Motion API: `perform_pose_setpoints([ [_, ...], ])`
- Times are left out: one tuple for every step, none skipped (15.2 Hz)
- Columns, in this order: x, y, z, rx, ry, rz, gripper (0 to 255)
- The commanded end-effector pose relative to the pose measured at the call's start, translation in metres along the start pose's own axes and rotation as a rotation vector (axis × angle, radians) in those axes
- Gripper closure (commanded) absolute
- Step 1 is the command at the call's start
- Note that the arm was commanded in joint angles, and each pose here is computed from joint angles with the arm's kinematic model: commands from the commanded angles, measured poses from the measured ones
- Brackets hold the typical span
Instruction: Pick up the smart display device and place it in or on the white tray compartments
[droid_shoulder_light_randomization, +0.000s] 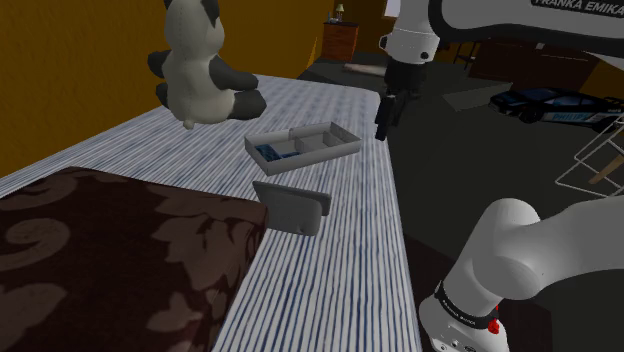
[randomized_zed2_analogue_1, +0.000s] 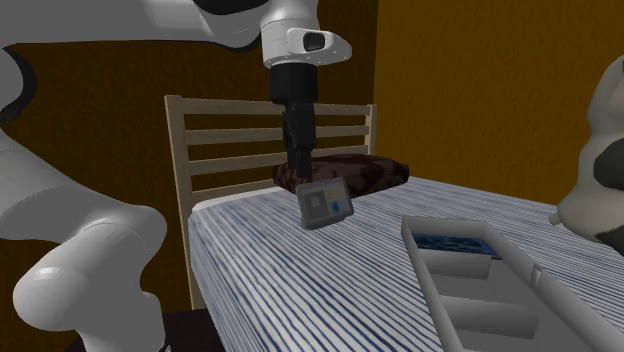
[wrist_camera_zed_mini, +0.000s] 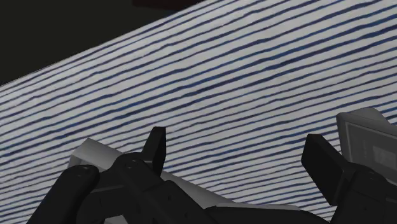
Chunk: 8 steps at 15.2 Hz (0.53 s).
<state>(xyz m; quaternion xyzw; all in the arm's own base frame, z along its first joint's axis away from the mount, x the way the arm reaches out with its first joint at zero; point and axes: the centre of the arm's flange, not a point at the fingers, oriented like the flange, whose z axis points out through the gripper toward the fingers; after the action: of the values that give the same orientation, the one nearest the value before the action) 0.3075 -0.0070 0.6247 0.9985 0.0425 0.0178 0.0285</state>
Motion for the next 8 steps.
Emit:
perform_pose_setpoints([
  [0.0,0.0,0.0,0.0,0.0,0.0,0],
  [0.007,-0.011,0.003,-0.003,0.003,-0.02,0],
  [0.013,-0.022,0.005,-0.006,0.007,-0.04,0],
  [0.019,-0.034,0.008,-0.008,0.01,-0.06,0],
  [0.025,-0.045,0.011,-0.011,0.013,-0.08,0],
  [0.031,-0.057,0.014,-0.014,0.016,-0.1,0],
  [0.037,-0.069,0.016,-0.017,0.02,-0.12,0],
  [0.042,-0.081,0.019,-0.02,0.023,-0.14,0],
])
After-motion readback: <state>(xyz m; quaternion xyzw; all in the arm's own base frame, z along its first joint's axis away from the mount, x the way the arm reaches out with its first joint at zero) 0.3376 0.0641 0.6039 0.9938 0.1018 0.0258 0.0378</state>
